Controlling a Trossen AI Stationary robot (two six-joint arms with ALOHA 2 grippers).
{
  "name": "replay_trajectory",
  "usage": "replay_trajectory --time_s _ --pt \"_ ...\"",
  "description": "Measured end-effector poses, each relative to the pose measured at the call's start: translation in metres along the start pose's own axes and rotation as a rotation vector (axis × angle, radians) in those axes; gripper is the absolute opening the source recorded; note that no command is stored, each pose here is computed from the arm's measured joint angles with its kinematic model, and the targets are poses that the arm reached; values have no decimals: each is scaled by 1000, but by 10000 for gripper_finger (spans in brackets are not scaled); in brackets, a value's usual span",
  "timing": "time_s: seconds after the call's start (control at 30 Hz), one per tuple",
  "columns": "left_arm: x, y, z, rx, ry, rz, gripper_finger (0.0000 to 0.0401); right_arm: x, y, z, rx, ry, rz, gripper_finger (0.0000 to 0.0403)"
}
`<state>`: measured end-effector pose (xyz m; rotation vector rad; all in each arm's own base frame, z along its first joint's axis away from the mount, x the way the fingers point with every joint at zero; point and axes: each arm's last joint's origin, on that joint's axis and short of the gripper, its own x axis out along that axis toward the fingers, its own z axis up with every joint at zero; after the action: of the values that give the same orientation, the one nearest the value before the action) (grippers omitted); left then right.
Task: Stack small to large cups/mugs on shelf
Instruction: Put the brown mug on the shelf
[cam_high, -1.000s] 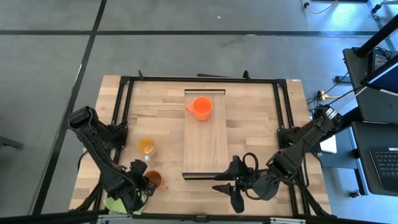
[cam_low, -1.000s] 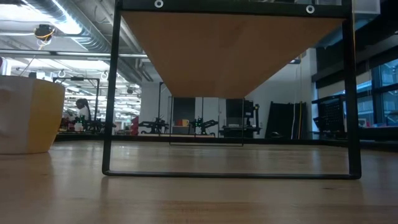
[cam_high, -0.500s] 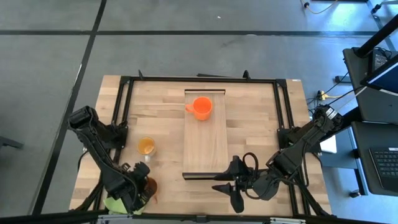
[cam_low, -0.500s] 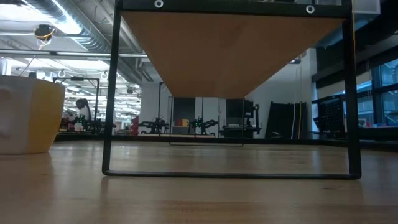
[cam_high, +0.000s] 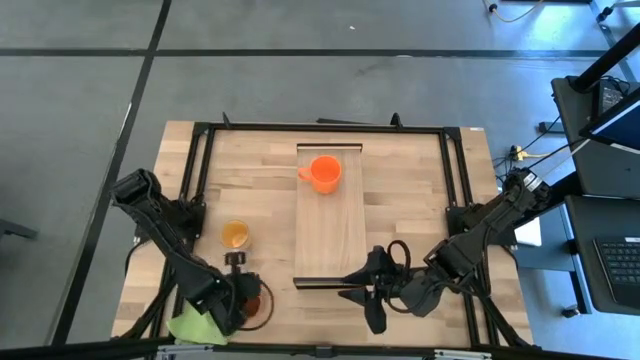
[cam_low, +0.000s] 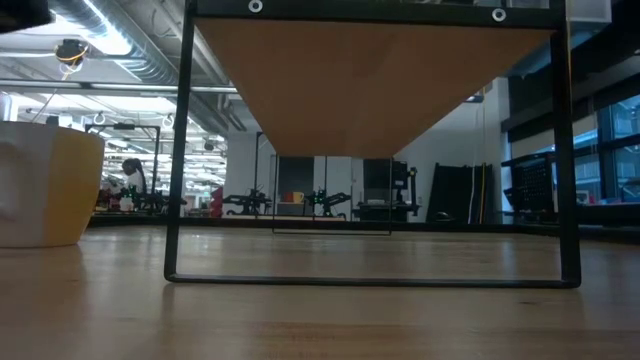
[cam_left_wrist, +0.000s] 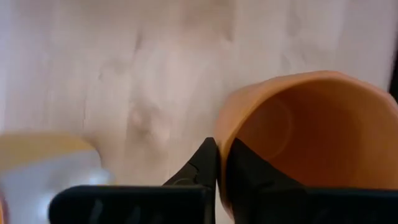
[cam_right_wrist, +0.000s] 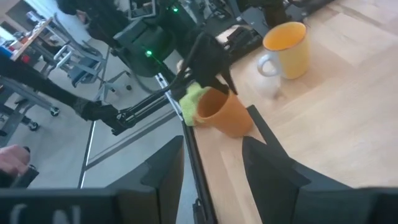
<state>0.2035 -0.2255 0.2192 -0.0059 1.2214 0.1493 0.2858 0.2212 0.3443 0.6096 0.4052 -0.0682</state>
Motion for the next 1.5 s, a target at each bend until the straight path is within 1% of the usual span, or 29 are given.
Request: replay_trajectory --time_s 0.13,0.23,0.4,0.6,0.73,1.0,1.13,1.27,1.37,1.5 --pt "1 6 10 228 72 -63 12 1 -1 0 23 3 -9 165" --pt "-2 10 23 367 77 -113 12 1 -2 1 41 2 -11 165" --pt "1 20 41 553 55 -160 12 2 -4 3 50 -20 -29 165" --pt "5 31 51 777 42 -161 12 3 -5 4 79 -57 -57 165" --pt "8 36 56 902 42 -177 12 3 -5 5 97 -67 -64 165" --pt "9 40 60 1056 32 -237 13 7 -9 7 108 -95 -93 165" --pt "9 40 59 1126 25 -242 15 9 -11 10 123 -99 -104 165" --pt "9 40 59 1137 29 -246 16 10 -14 9 127 -89 -126 165" --pt "9 41 57 1137 50 -269 17 10 -16 8 133 -84 -136 165" --pt "8 39 55 1146 60 -272 30 10 -16 8 133 -84 -137 165"
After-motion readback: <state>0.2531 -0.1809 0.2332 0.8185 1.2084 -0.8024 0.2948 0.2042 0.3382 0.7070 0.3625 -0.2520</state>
